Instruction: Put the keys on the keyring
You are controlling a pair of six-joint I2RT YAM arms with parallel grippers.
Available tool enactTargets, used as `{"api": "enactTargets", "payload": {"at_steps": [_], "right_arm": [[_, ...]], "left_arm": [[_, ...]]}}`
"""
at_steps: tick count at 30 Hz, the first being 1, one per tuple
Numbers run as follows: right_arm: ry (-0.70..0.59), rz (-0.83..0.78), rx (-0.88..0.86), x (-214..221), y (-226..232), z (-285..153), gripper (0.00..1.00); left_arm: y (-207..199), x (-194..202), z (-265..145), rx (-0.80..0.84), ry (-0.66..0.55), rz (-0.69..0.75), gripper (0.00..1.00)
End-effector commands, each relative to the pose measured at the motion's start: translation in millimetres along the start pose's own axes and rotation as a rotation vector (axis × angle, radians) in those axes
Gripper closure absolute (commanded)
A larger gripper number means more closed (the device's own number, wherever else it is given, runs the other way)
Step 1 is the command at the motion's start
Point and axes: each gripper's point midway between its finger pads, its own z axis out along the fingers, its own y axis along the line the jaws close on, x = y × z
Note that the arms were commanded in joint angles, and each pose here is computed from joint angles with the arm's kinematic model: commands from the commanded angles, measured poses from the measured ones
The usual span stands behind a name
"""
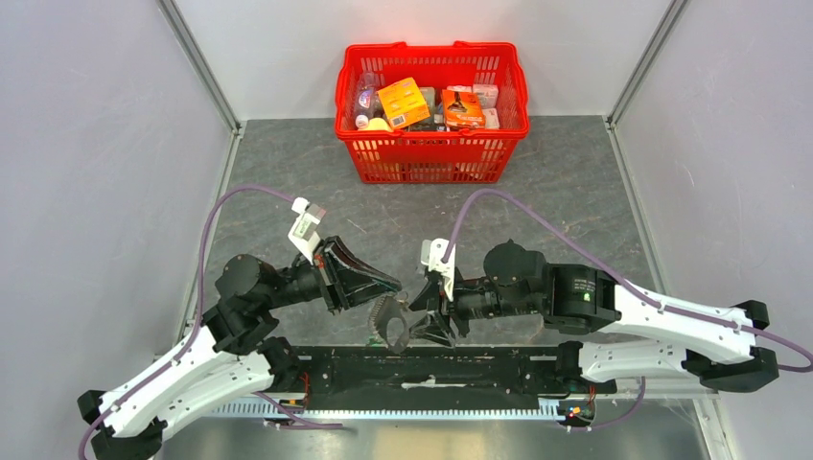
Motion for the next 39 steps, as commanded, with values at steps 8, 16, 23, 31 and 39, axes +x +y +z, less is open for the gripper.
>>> {"api": "enactTargets", "payload": {"at_steps": [8, 16, 23, 31, 39], "right_arm": [[-0.142, -0.015, 0.115, -47, -12, -15, 0.43], [-0.15, -0.024, 0.216, -50, -28, -23, 0.42], [-0.179, -0.041, 0.332, -63, -44, -48, 0.42], [-0.136, -0.046, 0.462, -62, -64, -62, 0.4], [-0.002, 0.045, 0.621, 15, -97, -48, 0.3]], "left_arm": [[-18, -18, -3, 0.035, -0.051, 0.081, 0.98], [-20, -18, -5, 0.037, -0.049, 0.086, 0.98], [-26, -18, -7, 0.059, -0.035, 0.095, 0.98], [-27, -18, -8, 0.052, -0.028, 0.099, 0.98], [-15, -3, -21, 0.015, -0.027, 0.099, 0.98]]}}
